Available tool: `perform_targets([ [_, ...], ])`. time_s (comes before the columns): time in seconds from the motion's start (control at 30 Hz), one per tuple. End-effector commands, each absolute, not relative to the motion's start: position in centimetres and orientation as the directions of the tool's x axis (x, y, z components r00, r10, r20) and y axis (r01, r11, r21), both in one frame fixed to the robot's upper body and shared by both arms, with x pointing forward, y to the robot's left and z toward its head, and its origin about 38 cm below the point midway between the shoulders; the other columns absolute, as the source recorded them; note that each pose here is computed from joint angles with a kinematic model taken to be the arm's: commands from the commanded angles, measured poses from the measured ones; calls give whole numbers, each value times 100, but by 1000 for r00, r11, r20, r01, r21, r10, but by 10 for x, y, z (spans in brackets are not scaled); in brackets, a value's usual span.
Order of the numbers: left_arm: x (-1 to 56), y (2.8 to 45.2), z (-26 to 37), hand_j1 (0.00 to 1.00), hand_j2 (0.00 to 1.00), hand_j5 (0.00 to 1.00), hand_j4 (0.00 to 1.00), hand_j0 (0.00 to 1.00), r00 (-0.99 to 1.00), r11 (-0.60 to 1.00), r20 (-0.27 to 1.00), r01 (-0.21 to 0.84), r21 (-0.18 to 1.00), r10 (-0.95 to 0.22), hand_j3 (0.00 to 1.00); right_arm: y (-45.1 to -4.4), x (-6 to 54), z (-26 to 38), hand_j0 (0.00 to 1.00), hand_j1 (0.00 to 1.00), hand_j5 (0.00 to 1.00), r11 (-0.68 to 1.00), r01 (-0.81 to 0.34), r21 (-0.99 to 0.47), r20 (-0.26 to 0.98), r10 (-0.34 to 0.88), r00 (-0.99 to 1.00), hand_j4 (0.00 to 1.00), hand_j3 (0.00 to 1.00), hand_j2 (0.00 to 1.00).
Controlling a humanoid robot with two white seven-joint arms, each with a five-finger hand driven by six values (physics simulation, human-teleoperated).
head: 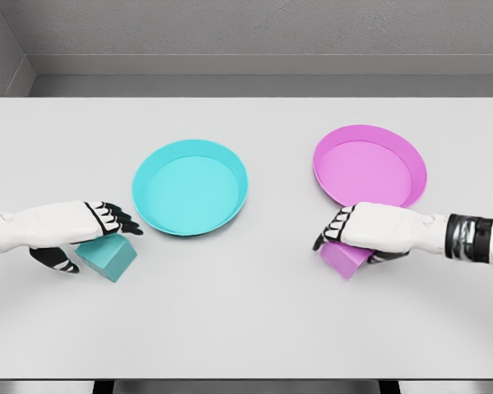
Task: Place the blocks in the corresponding plates according to their colors
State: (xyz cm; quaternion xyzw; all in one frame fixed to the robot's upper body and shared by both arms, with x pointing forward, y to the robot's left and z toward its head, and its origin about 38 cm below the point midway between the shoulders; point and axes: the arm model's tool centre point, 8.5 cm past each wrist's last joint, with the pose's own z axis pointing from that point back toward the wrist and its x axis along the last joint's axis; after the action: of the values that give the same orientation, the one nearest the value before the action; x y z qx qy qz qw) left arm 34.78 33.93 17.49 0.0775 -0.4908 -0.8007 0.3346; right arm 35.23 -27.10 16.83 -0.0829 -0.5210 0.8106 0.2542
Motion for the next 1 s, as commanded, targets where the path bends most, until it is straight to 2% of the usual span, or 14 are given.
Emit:
perform_targets([
  [0.0, 348, 341, 174, 99, 99, 99, 99, 99, -763, -300, 197, 458, 837, -615, 99, -277, 356, 178, 59, 59, 59, -283, -331, -900, 150, 512, -846, 59, 59, 59],
  [0.13, 347, 341, 172, 95, 95, 95, 95, 95, -773, -323, 179, 448, 833, -609, 95, -278, 357, 188, 59, 59, 59, -205, -352, -913, 211, 500, -840, 59, 59, 59],
  [0.23, 345, 339, 172, 80, 80, 80, 80, 80, -782, -327, 183, 444, 834, -595, 80, -284, 361, 193, 59, 59, 59, -150, -370, -917, 250, 506, -825, 59, 59, 59],
  [0.33, 343, 332, 165, 72, 72, 72, 72, 72, -788, -328, 201, 453, 829, -581, 72, -293, 374, 205, 59, 59, 59, -102, -373, -922, 271, 519, -811, 59, 59, 59],
  [0.37, 342, 331, 164, 66, 66, 66, 66, 66, -790, -331, 203, 455, 826, -579, 66, -296, 378, 209, 59, 59, 59, -75, -378, -923, 287, 521, -804, 59, 59, 59],
  [0.53, 339, 329, 165, 50, 50, 50, 50, 50, -808, -336, 214, 448, 829, -549, 50, -322, 408, 227, 59, 59, 59, 14, -372, -928, 311, 577, -755, 59, 59, 59],
  [0.73, 342, 331, 175, 49, 49, 49, 49, 49, -828, -343, 199, 420, 840, -524, 49, -343, 440, 228, 59, 59, 59, 106, -382, -918, 358, 633, -686, 59, 59, 59],
  [0.77, 344, 330, 178, 49, 49, 49, 49, 49, -830, -342, 193, 412, 844, -524, 49, -351, 443, 230, 69, 69, 69, 123, -375, -919, 361, 647, -672, 69, 69, 69],
  [0.8, 345, 332, 180, 49, 49, 49, 49, 49, -829, -344, 186, 408, 846, -527, 49, -352, 444, 234, 88, 88, 88, 147, -360, -921, 365, 645, -671, 88, 88, 88],
  [0.83, 348, 337, 185, 49, 49, 49, 49, 49, -823, -342, 174, 403, 849, -540, 49, -356, 444, 235, 100, 100, 100, 143, -354, -924, 357, 656, -665, 100, 100, 100],
  [0.97, 361, 345, 194, 49, 49, 49, 49, 49, -810, -328, 151, 389, 861, -567, 49, -366, 442, 239, 100, 100, 100, 140, -342, -929, 343, 674, -654, 100, 100, 100],
])
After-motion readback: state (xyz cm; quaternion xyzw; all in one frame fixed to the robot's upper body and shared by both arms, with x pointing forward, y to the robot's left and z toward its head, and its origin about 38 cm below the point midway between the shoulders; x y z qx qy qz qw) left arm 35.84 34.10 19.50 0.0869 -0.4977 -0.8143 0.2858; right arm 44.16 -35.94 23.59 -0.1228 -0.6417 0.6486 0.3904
